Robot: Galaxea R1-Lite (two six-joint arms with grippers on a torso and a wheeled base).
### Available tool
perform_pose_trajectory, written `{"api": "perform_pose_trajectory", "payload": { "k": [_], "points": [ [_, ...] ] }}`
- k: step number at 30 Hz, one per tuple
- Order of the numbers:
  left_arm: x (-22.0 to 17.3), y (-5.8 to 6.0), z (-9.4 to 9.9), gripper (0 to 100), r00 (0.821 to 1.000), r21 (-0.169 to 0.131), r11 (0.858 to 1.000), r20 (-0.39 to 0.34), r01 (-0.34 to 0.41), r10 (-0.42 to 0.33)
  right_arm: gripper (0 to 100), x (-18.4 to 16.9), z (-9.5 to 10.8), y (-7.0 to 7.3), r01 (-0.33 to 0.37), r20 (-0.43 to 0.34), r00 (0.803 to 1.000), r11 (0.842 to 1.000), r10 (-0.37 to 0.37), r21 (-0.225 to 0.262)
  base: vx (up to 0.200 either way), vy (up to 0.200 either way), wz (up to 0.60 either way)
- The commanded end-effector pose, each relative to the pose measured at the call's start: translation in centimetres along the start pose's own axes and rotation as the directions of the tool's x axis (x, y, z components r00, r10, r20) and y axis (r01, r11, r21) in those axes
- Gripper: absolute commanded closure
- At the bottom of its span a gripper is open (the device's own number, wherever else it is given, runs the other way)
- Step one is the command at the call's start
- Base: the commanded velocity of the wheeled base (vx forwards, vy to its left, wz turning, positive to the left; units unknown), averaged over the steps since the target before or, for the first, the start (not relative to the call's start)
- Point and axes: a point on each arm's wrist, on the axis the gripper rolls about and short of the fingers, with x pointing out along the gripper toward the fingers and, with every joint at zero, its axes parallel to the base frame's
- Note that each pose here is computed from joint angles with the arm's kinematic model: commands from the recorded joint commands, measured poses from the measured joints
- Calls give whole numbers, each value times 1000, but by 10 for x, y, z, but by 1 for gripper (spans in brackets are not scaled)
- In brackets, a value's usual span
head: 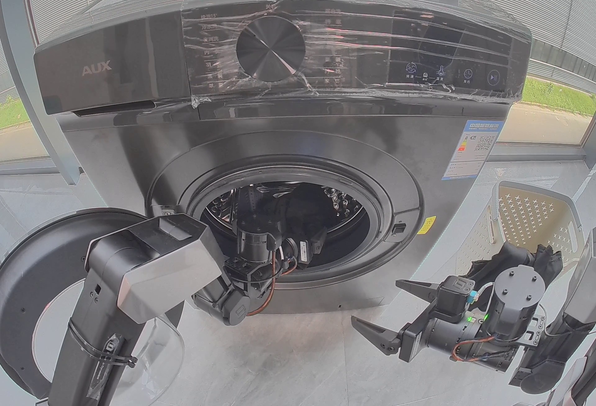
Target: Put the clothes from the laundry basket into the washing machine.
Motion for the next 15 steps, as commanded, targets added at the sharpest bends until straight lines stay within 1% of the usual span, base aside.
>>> {"api": "perform_pose_trajectory", "payload": {
  "k": [1, 5, 6, 7, 9, 10, 15],
  "points": [
    [-3, -1, -4, 0, 1000, 6, 1000, -20, 1, -1, 0, 0, 0, 0, -1, 1, 1000, 1000, 1, 0, 0, 0, 0],
    [-2, 1, -8, 0, 1000, 11, 1000, -28, -3, 4, 0, 0, 0, 1, -4, 0, 1000, 1000, 4, -1, 0, 0, 0],
    [-2, 2, -7, 0, 1000, 17, 1000, -28, -5, 5, 0, 0, 0, 1, -4, 0, 1000, 1000, 4, -1, 0, 0, 0],
    [-2, 2, -8, 100, 1000, 23, 1000, -30, -5, 5, 0, 0, 0, 1, -4, -1, 1000, 1000, 4, -1, 0, 0, 0],
    [-2, 2, -9, 100, 999, 23, 1000, -31, -5, 6, 0, 0, 0, 1, -4, -1, 1000, 1000, 4, -1, 0, 0, 0],
    [1, 4, -15, 100, 999, 30, 1000, -35, -8, 9, 0, 0, 0, 2, -7, -2, 1000, 1000, 7, 0, 0, 0, 0],
    [4, 4, -19, 100, 999, 31, 999, -34, -8, 9, 0, -1, 0, 4, -16, 0, 1000, 1000, 16, -2, 0, 0, 0]
  ]
}}
